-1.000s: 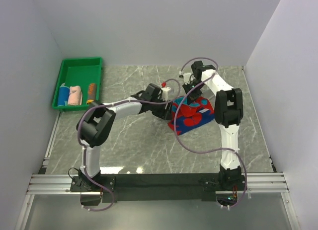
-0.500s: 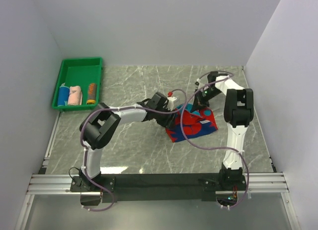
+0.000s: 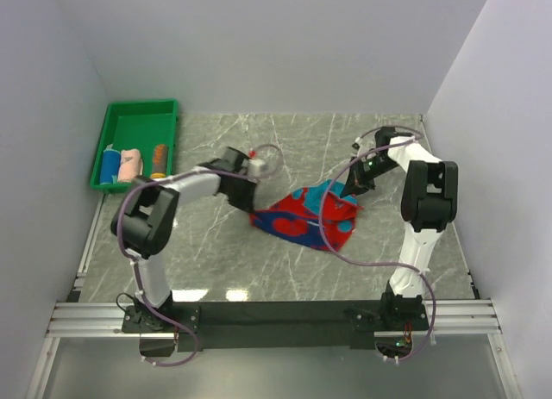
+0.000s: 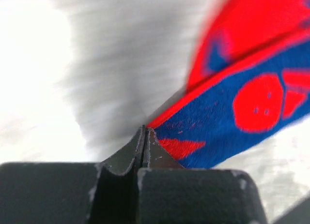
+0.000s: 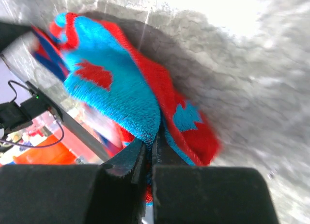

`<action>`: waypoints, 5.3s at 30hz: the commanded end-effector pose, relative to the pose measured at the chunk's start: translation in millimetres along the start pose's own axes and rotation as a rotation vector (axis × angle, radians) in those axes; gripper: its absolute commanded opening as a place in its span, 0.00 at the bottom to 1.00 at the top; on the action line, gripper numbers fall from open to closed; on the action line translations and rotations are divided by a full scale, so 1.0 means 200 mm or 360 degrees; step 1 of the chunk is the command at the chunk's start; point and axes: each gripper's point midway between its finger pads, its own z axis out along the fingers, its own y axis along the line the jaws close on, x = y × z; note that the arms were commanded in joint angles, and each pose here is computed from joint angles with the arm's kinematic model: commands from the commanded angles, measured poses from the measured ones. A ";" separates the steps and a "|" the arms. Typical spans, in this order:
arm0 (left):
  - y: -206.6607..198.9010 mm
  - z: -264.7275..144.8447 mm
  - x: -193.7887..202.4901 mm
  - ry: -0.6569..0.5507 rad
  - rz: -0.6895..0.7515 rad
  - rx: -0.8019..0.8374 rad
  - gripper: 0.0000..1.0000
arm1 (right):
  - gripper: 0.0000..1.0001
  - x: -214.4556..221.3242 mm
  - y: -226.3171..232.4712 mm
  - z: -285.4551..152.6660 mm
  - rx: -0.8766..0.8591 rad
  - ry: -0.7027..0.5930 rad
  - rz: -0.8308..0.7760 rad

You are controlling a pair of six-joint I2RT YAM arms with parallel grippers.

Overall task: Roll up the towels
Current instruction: Flatten the towel

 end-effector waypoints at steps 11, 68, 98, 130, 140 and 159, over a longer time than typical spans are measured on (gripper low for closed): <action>0.75 -0.54 -0.01 -0.0113 0.0125 -0.0583 0.00 | 0.00 0.24 -0.08 -0.07 0.0144 0.0069 0.0001; 0.20 -0.92 -0.22 -0.0704 0.0330 0.0097 0.50 | 0.46 0.73 -0.12 0.15 0.1055 0.0543 -0.1230; -0.33 -0.21 0.00 -0.0197 0.1211 0.0217 0.41 | 0.00 0.49 0.19 -0.26 0.0241 -0.0093 -0.0532; -0.30 -0.01 0.05 -0.0002 0.1335 0.0326 0.33 | 0.00 0.50 0.12 -0.32 0.0269 -0.0134 -0.0403; -0.17 -0.36 -0.21 -0.0303 0.1034 0.0206 0.00 | 0.00 0.32 0.17 -0.45 0.0192 -0.0328 -0.0380; -0.08 -1.35 -0.21 -0.0980 0.0599 -0.0062 0.00 | 0.00 0.31 0.38 -0.93 -0.0015 -0.0681 -0.0486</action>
